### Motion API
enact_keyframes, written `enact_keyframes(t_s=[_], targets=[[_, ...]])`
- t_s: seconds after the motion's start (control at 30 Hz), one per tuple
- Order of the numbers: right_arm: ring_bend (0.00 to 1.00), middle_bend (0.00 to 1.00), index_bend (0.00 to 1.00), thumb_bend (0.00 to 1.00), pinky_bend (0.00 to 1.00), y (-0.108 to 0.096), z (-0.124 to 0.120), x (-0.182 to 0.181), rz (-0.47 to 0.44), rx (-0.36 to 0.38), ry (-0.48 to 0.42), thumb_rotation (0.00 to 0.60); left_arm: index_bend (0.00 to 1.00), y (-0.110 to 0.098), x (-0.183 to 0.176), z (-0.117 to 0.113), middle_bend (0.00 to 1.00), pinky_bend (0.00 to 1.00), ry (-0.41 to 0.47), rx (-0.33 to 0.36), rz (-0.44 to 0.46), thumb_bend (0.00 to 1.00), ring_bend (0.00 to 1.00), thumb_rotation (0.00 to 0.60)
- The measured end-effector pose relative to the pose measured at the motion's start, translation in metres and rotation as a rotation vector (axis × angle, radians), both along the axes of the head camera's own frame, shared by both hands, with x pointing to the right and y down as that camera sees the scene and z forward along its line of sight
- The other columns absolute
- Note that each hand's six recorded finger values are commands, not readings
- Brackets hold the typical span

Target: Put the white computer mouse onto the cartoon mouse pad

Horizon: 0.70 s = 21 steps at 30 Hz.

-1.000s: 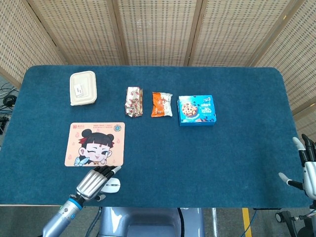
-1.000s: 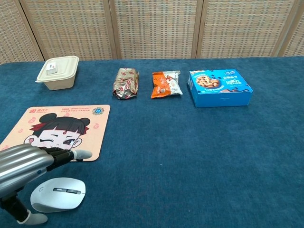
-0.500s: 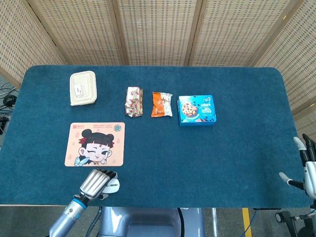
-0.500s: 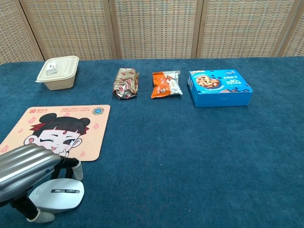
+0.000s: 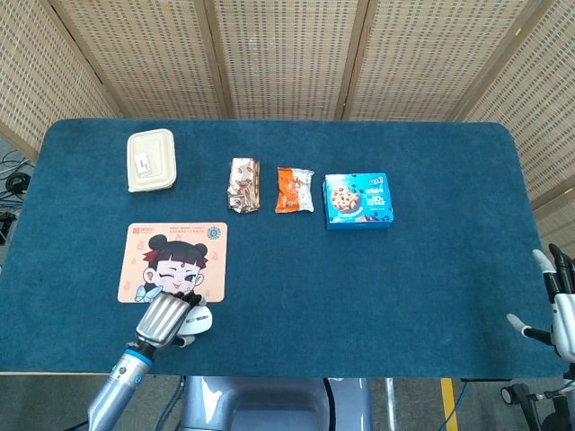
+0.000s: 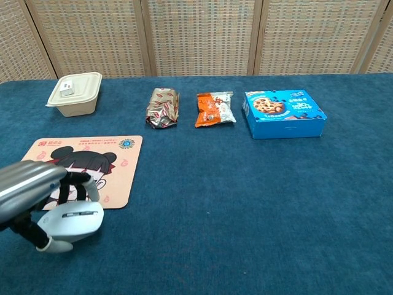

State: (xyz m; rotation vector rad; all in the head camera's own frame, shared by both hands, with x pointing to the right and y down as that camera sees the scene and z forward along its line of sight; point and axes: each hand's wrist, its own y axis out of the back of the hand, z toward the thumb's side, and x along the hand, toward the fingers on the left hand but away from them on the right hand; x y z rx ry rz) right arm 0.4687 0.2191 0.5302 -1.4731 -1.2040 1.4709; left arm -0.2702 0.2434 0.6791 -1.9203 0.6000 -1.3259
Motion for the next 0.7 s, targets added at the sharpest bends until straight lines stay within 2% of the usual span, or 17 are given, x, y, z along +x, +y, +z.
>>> enact_keyframes(t_s=[0.3,0.33,0.4,0.53,0.7], targets=[[0.00,0.00,0.00,0.00,0.00,0.001,0.003,-0.002,-0.002,-0.013,-0.006,0.600,0.47,-0.067,-0.037,-0.010,0.53,0.60,-0.019,0.010,-0.274,0.25,0.54,0.600],[0.00,0.00,0.00,0.00,0.00,0.001,0.004,-0.002,-0.002,-0.014,-0.008,0.600,0.47,-0.076,-0.044,-0.009,0.53,0.60,-0.025,-0.003,-0.333,0.26,0.54,0.600],[0.00,0.00,0.00,0.00,0.00,0.001,0.004,-0.002,-0.003,-0.016,-0.011,0.600,0.47,-0.084,-0.052,-0.007,0.53,0.60,-0.033,-0.021,-0.395,0.26,0.54,0.600],[0.00,0.00,0.00,0.00,0.00,0.000,0.004,-0.001,-0.001,-0.016,-0.017,0.600,0.47,-0.102,-0.071,0.002,0.53,0.60,-0.063,-0.097,-0.564,0.26,0.54,0.600],[0.00,0.00,0.00,0.00,0.00,0.000,0.005,0.000,0.006,-0.021,-0.019,0.600,0.47,-0.118,-0.077,0.014,0.53,0.60,-0.097,-0.191,-0.699,0.26,0.54,0.600]])
